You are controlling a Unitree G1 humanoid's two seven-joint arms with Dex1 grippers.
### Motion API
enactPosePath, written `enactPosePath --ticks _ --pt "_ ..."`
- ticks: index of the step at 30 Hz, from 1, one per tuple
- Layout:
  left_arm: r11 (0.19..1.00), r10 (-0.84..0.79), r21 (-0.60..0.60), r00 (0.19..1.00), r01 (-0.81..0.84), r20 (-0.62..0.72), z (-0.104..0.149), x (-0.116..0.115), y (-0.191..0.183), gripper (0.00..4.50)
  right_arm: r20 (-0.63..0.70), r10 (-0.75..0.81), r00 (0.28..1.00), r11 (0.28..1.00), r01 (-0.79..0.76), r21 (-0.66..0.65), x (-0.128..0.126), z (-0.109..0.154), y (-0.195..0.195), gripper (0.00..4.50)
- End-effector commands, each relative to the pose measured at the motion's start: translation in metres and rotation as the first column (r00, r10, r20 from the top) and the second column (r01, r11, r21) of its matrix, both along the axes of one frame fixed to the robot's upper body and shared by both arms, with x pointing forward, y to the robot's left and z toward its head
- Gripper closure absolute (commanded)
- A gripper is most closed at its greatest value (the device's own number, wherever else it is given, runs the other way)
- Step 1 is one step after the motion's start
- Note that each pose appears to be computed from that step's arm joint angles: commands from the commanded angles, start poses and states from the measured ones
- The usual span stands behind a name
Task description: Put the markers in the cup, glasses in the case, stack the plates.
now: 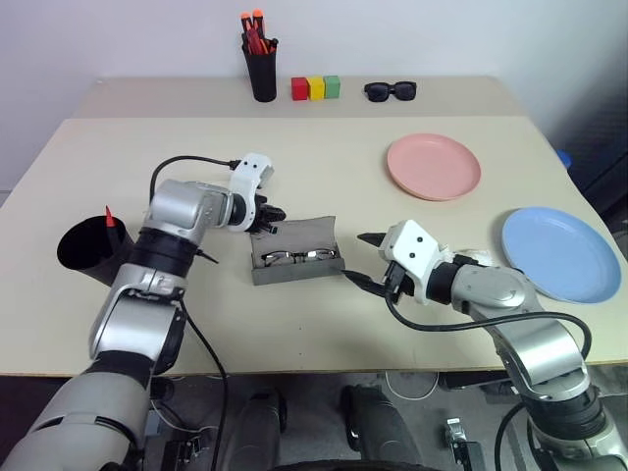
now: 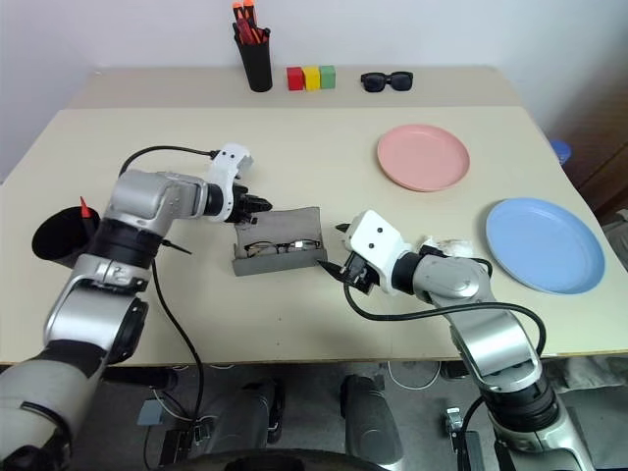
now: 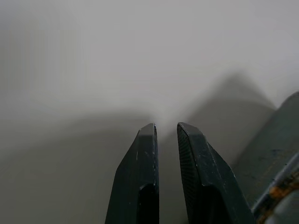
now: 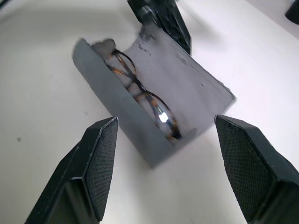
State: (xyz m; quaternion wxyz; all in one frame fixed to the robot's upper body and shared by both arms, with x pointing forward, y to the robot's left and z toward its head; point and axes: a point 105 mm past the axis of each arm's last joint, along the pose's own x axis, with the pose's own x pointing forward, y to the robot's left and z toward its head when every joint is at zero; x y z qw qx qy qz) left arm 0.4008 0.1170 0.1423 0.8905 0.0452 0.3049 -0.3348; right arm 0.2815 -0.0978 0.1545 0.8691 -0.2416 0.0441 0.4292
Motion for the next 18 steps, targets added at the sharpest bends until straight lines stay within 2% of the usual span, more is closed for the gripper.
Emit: enactPosePath --ticks 1,5,11,14,18 --pt "0.994 -0.111 -0.011 0.990 0.112 0.089 0.018 -0.016 -0.002 3.84 0.050 -0.004 0.999 1.000 0.004 0.011 0.001 0.013 -0.005 1.18" --pt "0.977 -0.212 0.007 0.964 0.214 0.162 0.023 -0.043 0.000 3.84 0.032 -0.018 0.999 0.999 0.017 0.032 0.006 0.011 -0.009 1.18" --pt "0.950 -0.311 0.074 0.921 0.302 0.235 0.015 -0.077 0.002 3.84 0.004 -0.036 0.999 0.999 0.035 0.041 0.012 0.003 -0.016 1.18" --pt "0.923 -0.378 0.088 0.833 0.376 0.403 0.025 -0.092 -0.006 3.84 0.004 -0.060 0.998 0.997 0.060 0.040 0.017 0.001 -0.021 1.18" --pt "0.906 -0.385 0.040 0.778 0.422 0.496 0.029 -0.109 -0.013 3.84 0.042 -0.146 0.988 0.989 0.145 0.030 0.034 0.005 -0.034 1.18"
